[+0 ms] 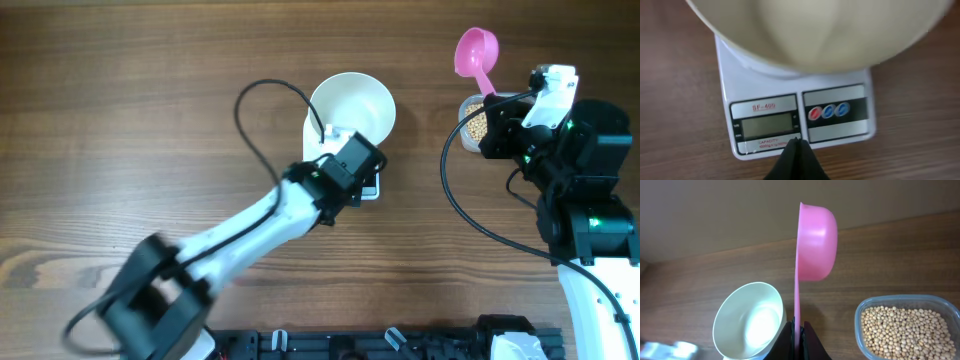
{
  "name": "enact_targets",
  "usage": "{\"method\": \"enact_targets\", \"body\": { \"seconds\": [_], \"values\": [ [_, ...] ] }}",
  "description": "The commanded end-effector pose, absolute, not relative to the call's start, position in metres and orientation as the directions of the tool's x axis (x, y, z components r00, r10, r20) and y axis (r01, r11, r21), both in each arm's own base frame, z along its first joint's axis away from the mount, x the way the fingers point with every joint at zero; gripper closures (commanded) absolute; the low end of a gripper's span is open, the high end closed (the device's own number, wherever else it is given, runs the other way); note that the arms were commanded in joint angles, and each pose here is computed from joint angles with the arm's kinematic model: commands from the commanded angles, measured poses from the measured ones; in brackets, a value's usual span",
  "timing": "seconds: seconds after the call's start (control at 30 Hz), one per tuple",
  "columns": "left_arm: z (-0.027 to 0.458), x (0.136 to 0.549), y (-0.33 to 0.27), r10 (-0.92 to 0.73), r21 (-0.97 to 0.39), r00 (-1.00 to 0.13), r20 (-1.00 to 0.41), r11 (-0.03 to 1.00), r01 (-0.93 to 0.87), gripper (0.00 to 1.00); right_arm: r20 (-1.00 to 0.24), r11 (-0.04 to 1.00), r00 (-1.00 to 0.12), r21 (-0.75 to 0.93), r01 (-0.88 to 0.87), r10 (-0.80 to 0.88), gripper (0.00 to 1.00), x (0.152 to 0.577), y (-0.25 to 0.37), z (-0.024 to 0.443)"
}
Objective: Scoop item into bowl and weigh 150g on scale
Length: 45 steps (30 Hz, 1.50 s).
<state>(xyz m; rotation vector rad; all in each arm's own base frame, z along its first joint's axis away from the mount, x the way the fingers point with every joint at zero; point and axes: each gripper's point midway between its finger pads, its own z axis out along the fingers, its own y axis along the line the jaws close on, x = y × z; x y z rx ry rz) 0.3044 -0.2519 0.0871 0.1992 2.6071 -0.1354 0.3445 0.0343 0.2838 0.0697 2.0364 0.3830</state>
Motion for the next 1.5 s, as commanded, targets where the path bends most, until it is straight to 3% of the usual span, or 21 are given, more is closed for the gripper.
{"method": "enact_targets", "body": {
  "seconds": [0.0,0.47,0.77,1.1,1.47],
  "values": [
    [0.137,0.306,-0.250,0.077,-0.127,-0.802,-0.592,0.974,0.187,0.96,-0.864,0.947,-0.464,0.288,-0.141,0.194,0.96,0.346,0.036,0.291],
    [0.168,0.332,-0.261,-0.002,-0.190,-0.710,-0.705,0.964,0.186,0.96,-0.864,0.947,-0.465,0.289,-0.141,0.195,0.96,0.346,0.036,0.291],
    [0.111,0.309,-0.261,0.119,-0.117,-0.823,-0.555,0.969,0.219,0.96,-0.864,0.947,-0.465,0.288,-0.141,0.193,0.96,0.346,0.036,0.291],
    [0.051,0.288,-0.277,0.232,-0.030,-0.864,-0.447,0.961,0.274,0.96,-0.864,0.947,-0.465,0.288,-0.141,0.193,0.96,0.346,0.036,0.291],
    [0.026,0.301,-0.284,0.225,-0.015,-0.859,-0.460,0.965,0.260,0.96,-0.864,0.947,-0.465,0.288,-0.141,0.194,0.96,0.346,0.036,0.291]
  ]
}}
